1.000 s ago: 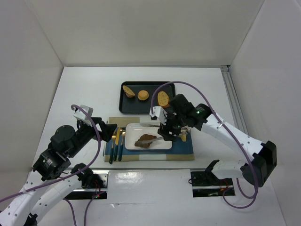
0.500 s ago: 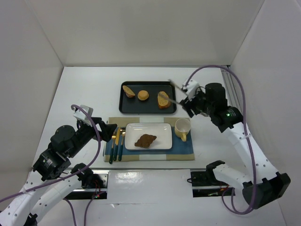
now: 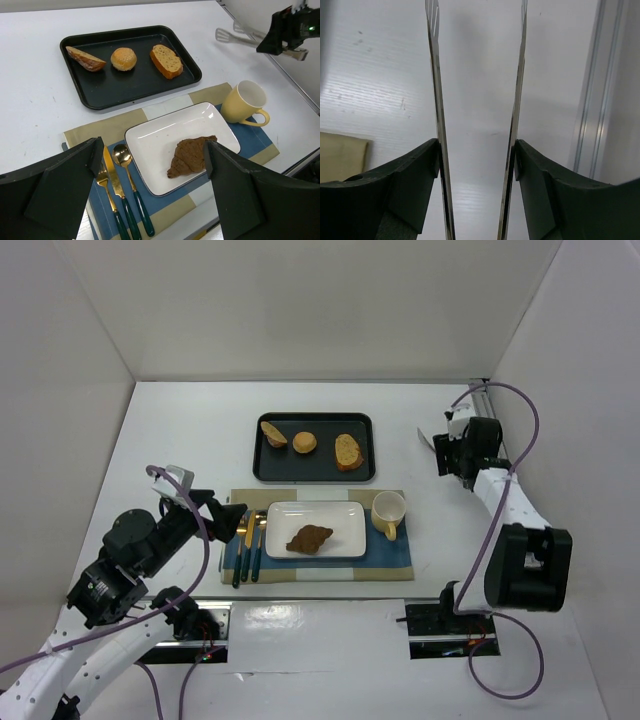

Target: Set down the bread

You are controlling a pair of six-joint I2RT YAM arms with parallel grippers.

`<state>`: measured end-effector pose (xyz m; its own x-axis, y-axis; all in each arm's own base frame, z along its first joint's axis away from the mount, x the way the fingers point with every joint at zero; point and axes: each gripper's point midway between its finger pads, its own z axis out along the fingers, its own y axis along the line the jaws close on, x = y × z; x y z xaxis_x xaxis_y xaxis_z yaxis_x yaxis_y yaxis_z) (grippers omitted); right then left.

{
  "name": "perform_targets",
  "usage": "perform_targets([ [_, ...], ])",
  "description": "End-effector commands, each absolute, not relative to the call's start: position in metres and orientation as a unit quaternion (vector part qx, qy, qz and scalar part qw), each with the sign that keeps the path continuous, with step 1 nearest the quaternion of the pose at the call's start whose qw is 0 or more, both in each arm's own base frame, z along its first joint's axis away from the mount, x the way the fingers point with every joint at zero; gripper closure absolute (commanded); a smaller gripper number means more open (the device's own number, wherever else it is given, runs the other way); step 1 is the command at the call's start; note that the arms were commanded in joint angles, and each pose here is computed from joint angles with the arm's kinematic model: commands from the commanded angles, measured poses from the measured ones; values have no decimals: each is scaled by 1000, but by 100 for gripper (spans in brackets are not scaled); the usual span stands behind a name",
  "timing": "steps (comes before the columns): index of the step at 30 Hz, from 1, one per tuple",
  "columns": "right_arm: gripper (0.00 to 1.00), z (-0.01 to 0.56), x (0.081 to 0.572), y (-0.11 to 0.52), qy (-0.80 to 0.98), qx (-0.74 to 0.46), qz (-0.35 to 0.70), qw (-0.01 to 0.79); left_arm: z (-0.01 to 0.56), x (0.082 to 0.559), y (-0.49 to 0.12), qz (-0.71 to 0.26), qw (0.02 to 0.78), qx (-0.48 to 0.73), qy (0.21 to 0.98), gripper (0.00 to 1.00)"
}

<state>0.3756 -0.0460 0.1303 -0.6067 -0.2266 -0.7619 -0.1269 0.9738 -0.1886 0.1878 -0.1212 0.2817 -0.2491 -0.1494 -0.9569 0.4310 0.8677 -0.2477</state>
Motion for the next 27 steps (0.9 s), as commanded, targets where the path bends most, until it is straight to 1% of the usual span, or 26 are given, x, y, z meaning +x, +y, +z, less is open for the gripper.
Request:
perform_targets([
  [1,30,118,390,-59,895,-70,-77,434,291,189,-121,-247,619,87,740,0],
  [3,29,104,387,-64,904,-64,-79,415,293,187,-120,-249,622,86,737,0],
  [4,28,87,381,-64,916,-69,-75,387,293,187,-120,-249,622,86,737,0],
  [5,28,84,383,-64,921,-69,-73,377,293,187,-120,-249,622,86,737,0],
  [6,27,66,376,-64,934,-68,-58,345,293,187,-120,-249,622,86,737,0],
  [8,24,55,372,-67,943,-69,-52,321,293,187,-120,-249,622,86,737,0],
  [10,20,45,366,-67,950,-66,-42,301,293,187,-120,-249,622,86,737,0],
  [11,13,40,363,-65,953,-72,-35,292,293,187,-120,-249,622,86,737,0],
  [15,11,34,356,-61,956,-76,-16,284,293,187,-120,-249,622,86,737,0],
  [18,11,44,353,-62,952,-82,0,294,293,187,-120,-249,622,86,737,0],
  [19,8,57,352,-60,947,-81,15,311,293,187,-120,-249,622,86,737,0],
  [20,8,67,353,-63,942,-85,12,325,293,187,-120,-249,622,86,737,0],
  [21,4,70,347,-61,942,-85,12,325,293,187,-120,-249,622,86,737,0],
  [22,0,87,343,-56,936,-90,18,340,293,187,-120,-249,622,86,737,0],
  [24,0,112,345,-53,922,-98,18,373,290,189,-121,-247,618,87,741,0],
  [25,0,143,348,-50,903,-100,10,419,290,189,-121,-247,618,87,741,0],
  [27,0,165,347,-39,883,-98,22,459,289,189,-124,-250,613,92,743,0],
])
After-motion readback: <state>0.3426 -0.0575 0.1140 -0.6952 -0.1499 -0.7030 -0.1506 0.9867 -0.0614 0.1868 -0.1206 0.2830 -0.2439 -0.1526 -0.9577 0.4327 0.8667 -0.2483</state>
